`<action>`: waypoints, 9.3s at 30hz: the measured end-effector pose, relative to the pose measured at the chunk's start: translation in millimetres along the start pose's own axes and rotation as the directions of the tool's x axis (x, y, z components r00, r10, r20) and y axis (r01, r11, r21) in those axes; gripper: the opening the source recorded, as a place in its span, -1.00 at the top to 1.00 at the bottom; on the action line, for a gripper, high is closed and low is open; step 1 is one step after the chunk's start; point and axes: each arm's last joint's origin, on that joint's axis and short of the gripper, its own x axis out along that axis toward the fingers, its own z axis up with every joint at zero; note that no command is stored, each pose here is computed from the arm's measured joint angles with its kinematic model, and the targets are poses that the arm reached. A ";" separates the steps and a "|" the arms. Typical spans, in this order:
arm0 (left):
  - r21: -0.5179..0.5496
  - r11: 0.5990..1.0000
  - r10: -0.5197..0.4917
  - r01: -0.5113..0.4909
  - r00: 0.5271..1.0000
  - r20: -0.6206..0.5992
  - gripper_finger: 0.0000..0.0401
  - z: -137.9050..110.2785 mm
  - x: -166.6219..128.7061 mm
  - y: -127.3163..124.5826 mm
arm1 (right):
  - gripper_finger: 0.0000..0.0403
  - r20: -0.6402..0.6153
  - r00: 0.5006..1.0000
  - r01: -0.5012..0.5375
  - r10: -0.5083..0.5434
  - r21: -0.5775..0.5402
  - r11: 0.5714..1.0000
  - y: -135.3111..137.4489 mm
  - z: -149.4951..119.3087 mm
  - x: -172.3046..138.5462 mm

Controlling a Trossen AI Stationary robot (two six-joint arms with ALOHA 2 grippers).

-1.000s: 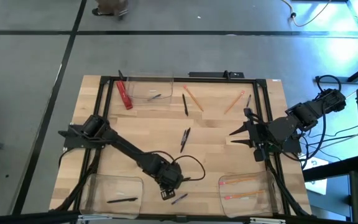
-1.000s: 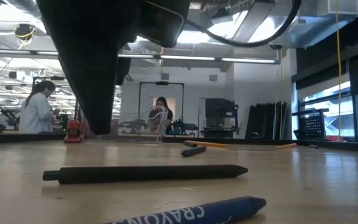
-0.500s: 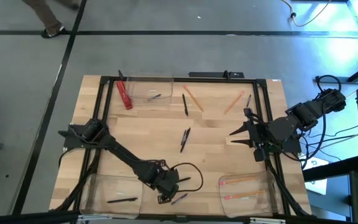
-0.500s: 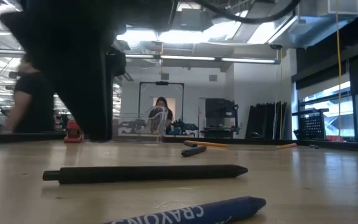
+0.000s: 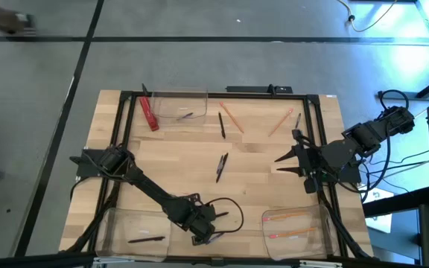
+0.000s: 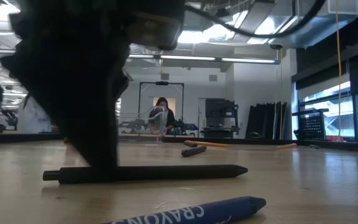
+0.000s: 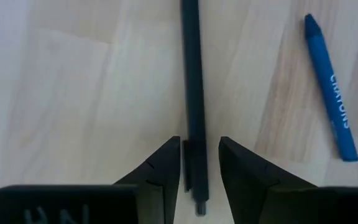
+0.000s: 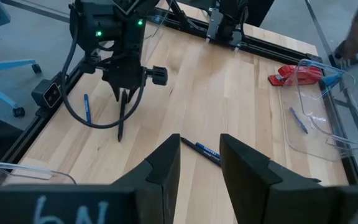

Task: Sort crayons/erasers/pens/pencils in bins
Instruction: Put the black pen into the bottom left transparent bin, then put the blue crayon into the top transparent bin

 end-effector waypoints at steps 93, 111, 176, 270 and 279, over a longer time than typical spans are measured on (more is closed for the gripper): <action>0.005 0.996 0.093 -0.093 0.981 -0.168 1.00 43.3 -49.6 12.2 | 0.43 0.000 1.000 0.000 0.000 -0.005 1.000 0.0 0.0 0.0; 0.078 0.970 0.239 -0.228 0.955 -0.176 1.00 30.3 -135.1 21.7 | 0.43 0.040 0.999 -0.001 0.001 0.015 1.000 0.1 4.1 0.0; 0.026 0.960 0.272 -0.280 0.901 -0.337 1.00 -175.8 -142.0 -26.7 | 0.43 0.190 0.963 -0.187 0.191 -0.040 0.982 -52.9 92.0 130.7; -0.766 0.573 0.459 -0.292 0.888 0.005 0.65 10.3 -237.5 199.2 | 0.43 -0.121 0.992 -0.011 0.031 0.164 0.986 -113.8 -26.7 190.9; -0.666 0.733 0.302 -0.143 0.945 0.129 0.65 44.7 -203.4 210.7 | 0.43 -0.084 0.996 -0.007 0.020 0.148 0.989 -108.8 -7.2 164.9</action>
